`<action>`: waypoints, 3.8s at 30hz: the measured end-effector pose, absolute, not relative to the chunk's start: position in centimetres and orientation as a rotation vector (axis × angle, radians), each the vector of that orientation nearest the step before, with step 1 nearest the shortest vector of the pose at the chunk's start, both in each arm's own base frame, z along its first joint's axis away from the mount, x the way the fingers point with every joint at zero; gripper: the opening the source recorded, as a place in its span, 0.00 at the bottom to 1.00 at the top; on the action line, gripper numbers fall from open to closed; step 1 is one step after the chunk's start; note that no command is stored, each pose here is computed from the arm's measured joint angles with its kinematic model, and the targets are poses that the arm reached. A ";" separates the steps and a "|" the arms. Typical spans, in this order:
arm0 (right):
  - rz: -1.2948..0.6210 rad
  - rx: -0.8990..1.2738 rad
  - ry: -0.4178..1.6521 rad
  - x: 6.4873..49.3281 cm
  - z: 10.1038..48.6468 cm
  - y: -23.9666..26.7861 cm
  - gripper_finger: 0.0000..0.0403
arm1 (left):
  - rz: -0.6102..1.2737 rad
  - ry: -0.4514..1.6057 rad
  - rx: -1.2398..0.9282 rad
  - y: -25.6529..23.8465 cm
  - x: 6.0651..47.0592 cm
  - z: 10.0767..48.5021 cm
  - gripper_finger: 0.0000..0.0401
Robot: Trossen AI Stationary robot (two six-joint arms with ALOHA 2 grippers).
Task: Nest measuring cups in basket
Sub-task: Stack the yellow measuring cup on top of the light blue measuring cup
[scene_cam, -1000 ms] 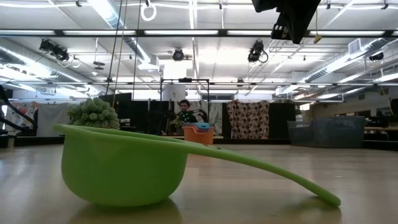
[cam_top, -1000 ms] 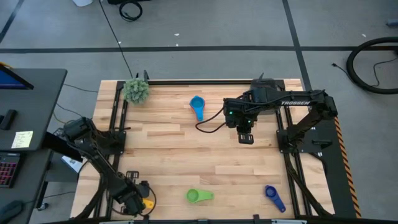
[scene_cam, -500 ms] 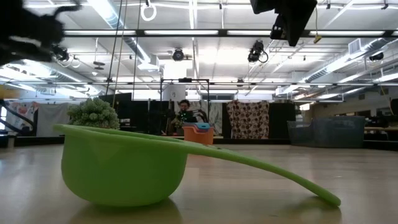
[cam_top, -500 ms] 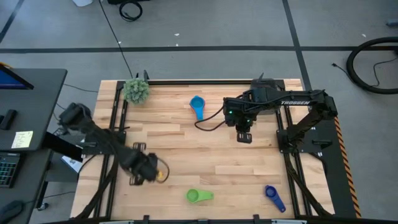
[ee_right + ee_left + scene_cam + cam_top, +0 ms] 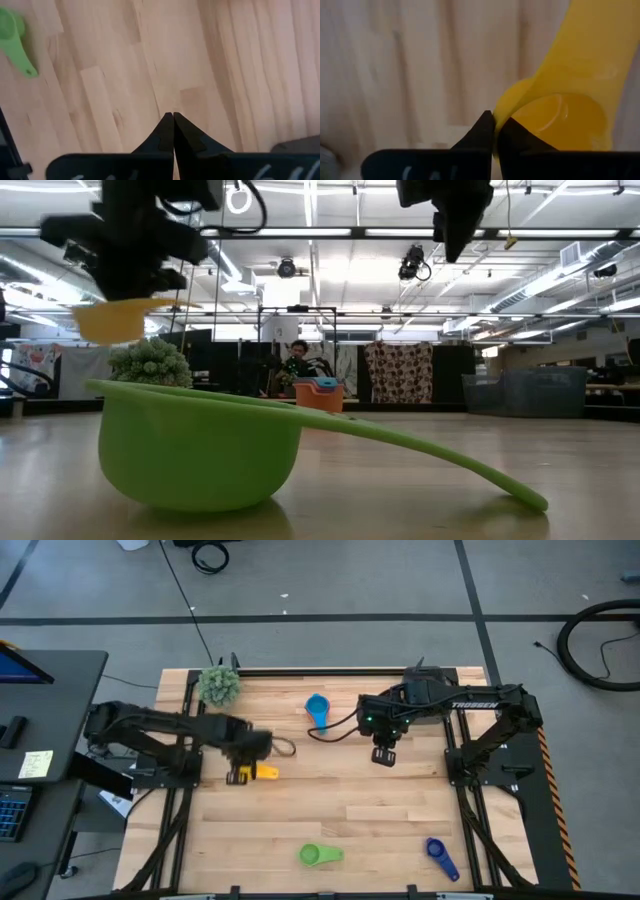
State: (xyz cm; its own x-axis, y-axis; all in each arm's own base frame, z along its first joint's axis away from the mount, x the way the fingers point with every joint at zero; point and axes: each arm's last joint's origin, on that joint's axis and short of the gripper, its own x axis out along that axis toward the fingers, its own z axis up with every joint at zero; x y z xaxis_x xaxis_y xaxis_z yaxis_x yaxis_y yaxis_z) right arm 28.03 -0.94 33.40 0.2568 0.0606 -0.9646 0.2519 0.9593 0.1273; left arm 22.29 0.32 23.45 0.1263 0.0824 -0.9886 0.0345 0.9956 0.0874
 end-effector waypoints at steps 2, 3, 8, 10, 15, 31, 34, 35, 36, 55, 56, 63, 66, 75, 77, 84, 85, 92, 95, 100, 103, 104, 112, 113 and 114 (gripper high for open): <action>-0.154 0.305 1.293 28.2 33.4 -1.0 0.01 | 0.025 1.413 0.131 2.0 22.6 23.7 0.03; -0.172 0.315 1.283 28.2 33.5 -1.1 0.01 | 0.018 1.398 0.153 2.8 22.7 24.1 0.03; -0.296 0.358 1.217 28.6 33.6 -1.9 0.01 | 0.062 1.231 0.250 6.8 23.9 27.8 0.03; -0.333 0.384 1.207 28.6 33.6 -2.4 0.01 | 0.112 1.147 0.280 8.5 24.3 29.7 0.03; -0.475 0.401 1.148 28.6 33.7 -4.4 0.01 | 0.202 1.059 0.323 12.4 26.3 33.0 0.03; -0.516 0.507 0.858 29.6 34.9 -10.0 0.01 | -0.031 1.094 0.631 18.8 32.8 31.5 0.03; -0.379 0.519 0.831 29.8 35.2 -10.5 0.04 | -0.045 1.087 0.685 19.0 32.9 31.5 0.03; -0.347 0.519 0.819 29.9 35.3 -10.6 0.06 | -0.053 1.084 0.703 19.1 32.9 31.5 0.03; -0.320 0.517 0.806 30.0 35.4 -10.7 0.07 | -0.057 1.081 0.721 19.1 33.0 31.6 0.03; -0.291 0.540 0.648 30.7 36.5 -11.8 0.33 | -0.032 0.999 0.851 19.7 33.6 32.3 0.03; -0.286 0.540 0.644 30.7 36.5 -11.8 0.33 | -0.030 0.996 0.853 19.7 33.7 32.3 0.03; -0.256 0.543 0.623 30.9 36.7 -11.8 0.34 | -0.037 0.947 0.906 19.2 34.9 32.0 0.03; -0.257 0.545 0.623 30.9 36.7 -11.8 0.34 | -0.063 0.943 0.926 18.7 35.7 31.5 0.03; -0.230 0.648 0.670 30.8 35.3 -11.6 0.34 | 0.003 0.851 1.024 17.8 37.6 31.8 0.03; -0.233 0.654 0.685 30.8 34.7 -11.6 0.34 | 0.008 0.843 1.035 17.7 37.7 31.9 0.03; -0.217 0.602 0.694 30.9 33.9 -11.7 0.34 | -0.006 0.862 1.029 17.6 37.6 31.8 0.03; -0.217 0.583 0.694 30.9 33.9 -11.7 0.34 | -0.006 0.863 1.028 17.6 37.6 31.8 0.03; -0.230 0.559 0.644 31.0 34.2 -12.3 0.34 | -0.033 0.921 1.021 17.5 37.3 31.4 0.03; -0.239 0.567 0.638 30.9 34.2 -12.5 0.34 | -0.029 0.920 1.023 17.5 37.3 31.4 0.03; -0.251 0.582 0.670 30.6 34.0 -12.6 0.34 | -0.026 0.919 1.027 17.6 37.3 31.4 0.03; -0.253 0.585 0.676 30.6 33.9 -12.7 0.34 | -0.014 0.905 1.034 17.6 37.4 31.6 0.03; -0.254 0.586 0.677 30.6 33.9 -12.7 0.34 | -0.004 0.898 1.038 17.6 37.5 31.6 0.03; -0.254 0.587 0.677 30.6 33.9 -12.6 0.34 | 0.041 0.852 1.061 17.8 37.8 32.1 0.03; -0.253 0.585 0.677 30.6 33.9 -12.6 0.34 | 0.043 0.849 1.062 17.7 37.8 32.1 0.03; -0.253 0.585 0.677 30.6 33.9 -12.6 0.34 | 0.043 0.845 1.064 17.7 37.9 32.2 0.03</action>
